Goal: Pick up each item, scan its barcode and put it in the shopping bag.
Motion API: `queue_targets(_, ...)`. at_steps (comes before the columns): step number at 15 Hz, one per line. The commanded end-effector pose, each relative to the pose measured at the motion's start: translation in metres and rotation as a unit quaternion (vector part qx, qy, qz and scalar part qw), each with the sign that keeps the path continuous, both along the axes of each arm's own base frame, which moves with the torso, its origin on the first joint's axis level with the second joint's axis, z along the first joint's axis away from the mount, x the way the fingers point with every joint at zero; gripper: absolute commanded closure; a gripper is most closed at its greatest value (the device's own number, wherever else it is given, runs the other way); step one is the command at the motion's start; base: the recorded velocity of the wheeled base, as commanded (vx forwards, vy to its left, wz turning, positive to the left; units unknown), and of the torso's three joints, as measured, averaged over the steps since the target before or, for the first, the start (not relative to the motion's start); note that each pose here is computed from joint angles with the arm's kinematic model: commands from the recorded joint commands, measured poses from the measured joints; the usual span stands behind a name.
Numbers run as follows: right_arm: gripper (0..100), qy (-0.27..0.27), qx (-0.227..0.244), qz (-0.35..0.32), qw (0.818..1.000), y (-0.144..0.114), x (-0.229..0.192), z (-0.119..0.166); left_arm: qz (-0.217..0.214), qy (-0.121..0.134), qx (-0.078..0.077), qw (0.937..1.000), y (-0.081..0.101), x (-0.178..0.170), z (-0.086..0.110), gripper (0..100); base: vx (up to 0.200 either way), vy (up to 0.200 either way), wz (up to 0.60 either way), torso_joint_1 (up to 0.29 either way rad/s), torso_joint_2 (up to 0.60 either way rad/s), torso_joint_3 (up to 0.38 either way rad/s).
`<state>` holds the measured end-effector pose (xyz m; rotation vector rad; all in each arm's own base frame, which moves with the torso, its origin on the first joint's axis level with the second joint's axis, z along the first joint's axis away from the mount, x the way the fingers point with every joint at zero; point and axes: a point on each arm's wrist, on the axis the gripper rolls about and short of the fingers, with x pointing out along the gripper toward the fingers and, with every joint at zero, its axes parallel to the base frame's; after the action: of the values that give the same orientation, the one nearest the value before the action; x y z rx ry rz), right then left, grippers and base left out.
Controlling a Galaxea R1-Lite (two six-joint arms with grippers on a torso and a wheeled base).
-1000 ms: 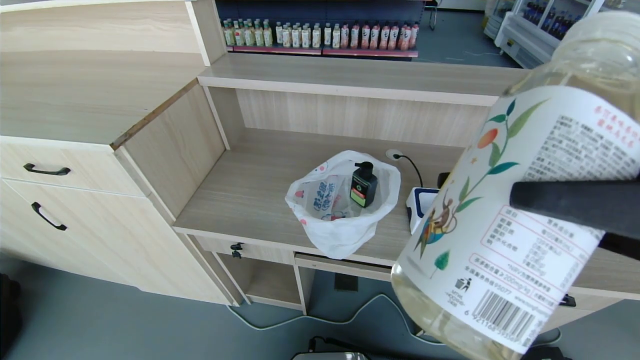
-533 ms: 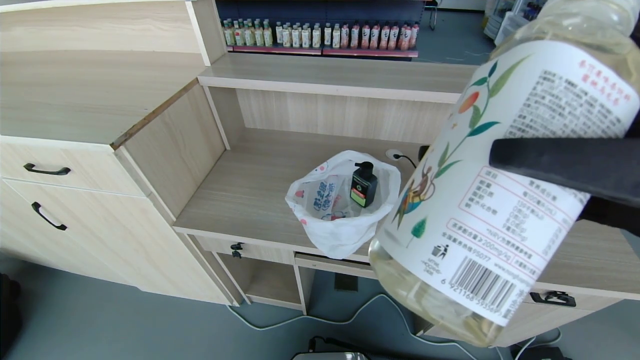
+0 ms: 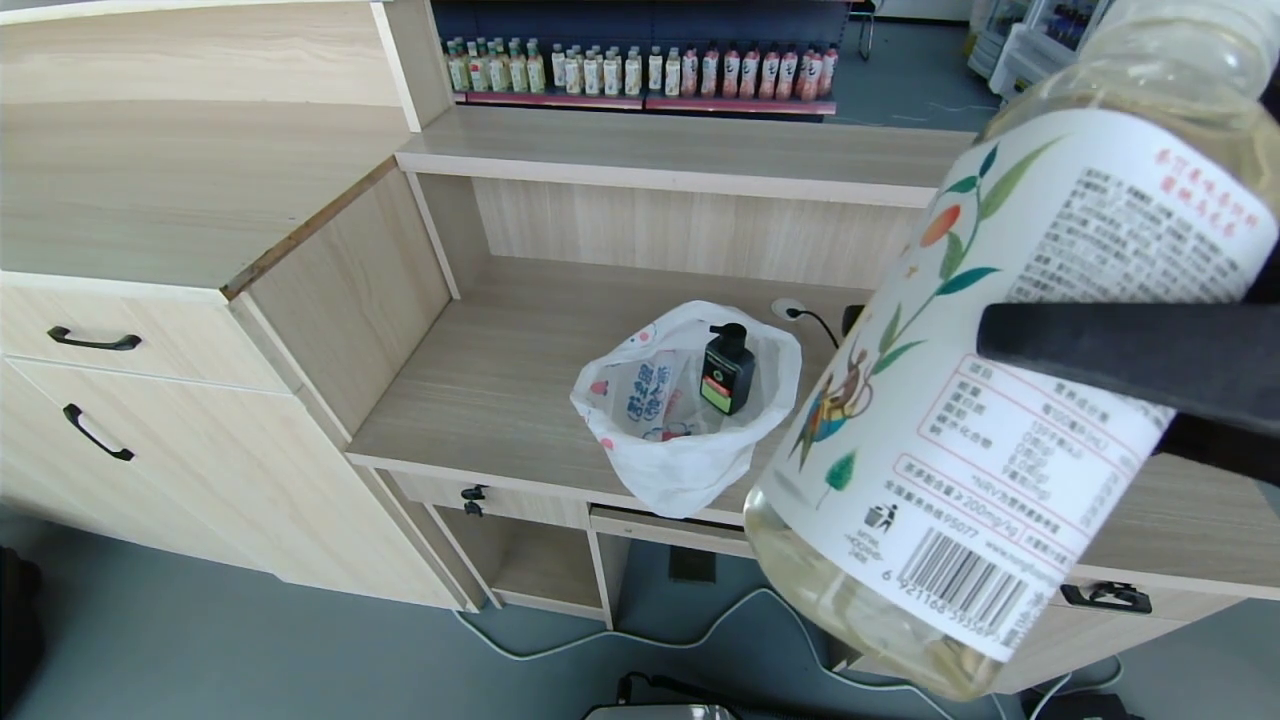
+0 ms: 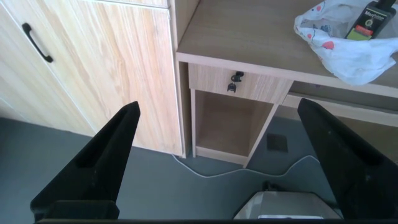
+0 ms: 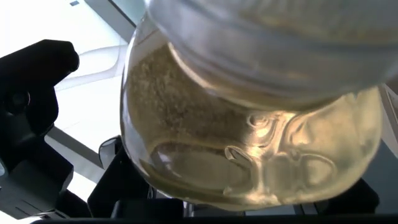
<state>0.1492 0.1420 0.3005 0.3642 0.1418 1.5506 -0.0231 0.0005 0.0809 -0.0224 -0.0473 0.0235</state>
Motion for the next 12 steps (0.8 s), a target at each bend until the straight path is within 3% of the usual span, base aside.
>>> queue_targets(1,100,-0.017,-0.009,-0.021,1.0,-0.003,0.006,-0.008,0.0,0.0,-0.001,1.0,0.0,0.0,0.0,0,0.0,0.0,0.0,0.0,0.0,0.0)
queue_targets(3,100,-0.105,-0.047,-0.096,0.989,-0.018,0.035,-0.028,0.0,0.0,-0.001,1.0,0.0,0.0,0.0,0,0.0,0.0,0.0,0.0,0.0,0.0)
queue_targets(5,100,-0.212,-0.111,-0.181,0.954,-0.045,0.068,-0.053,0.0,0.0,-0.001,1.0,0.0,0.0,0.0,0,0.0,0.0,0.0,0.0,0.0,0.0)
queue_targets(6,100,-0.26,-0.147,-0.224,0.928,-0.065,0.083,-0.064,0.0,0.0,-0.001,1.0,0.0,0.0,0.0,0,0.0,0.0,0.0,0.0,0.0,0.0)
queue_targets(8,100,-0.377,-0.224,-0.275,0.855,-0.1,0.109,-0.081,0.0,0.0,0.0,1.0,0.0,0.0,0.0,0,0.0,0.0,0.0,0.0,0.0,0.0)
queue_targets(10,100,-0.457,-0.262,-0.279,0.803,-0.111,0.127,-0.093,0.0,0.0,0.0,1.0,0.0,0.0,0.0,0,0.0,0.0,0.0,0.0,0.0,0.0)
queue_targets(12,100,-0.523,-0.271,-0.28,0.758,-0.113,0.147,-0.106,0.0,0.0,0.0,1.0,0.0,0.0,0.0,0,0.0,0.0,0.0,0.0,0.0,0.0)
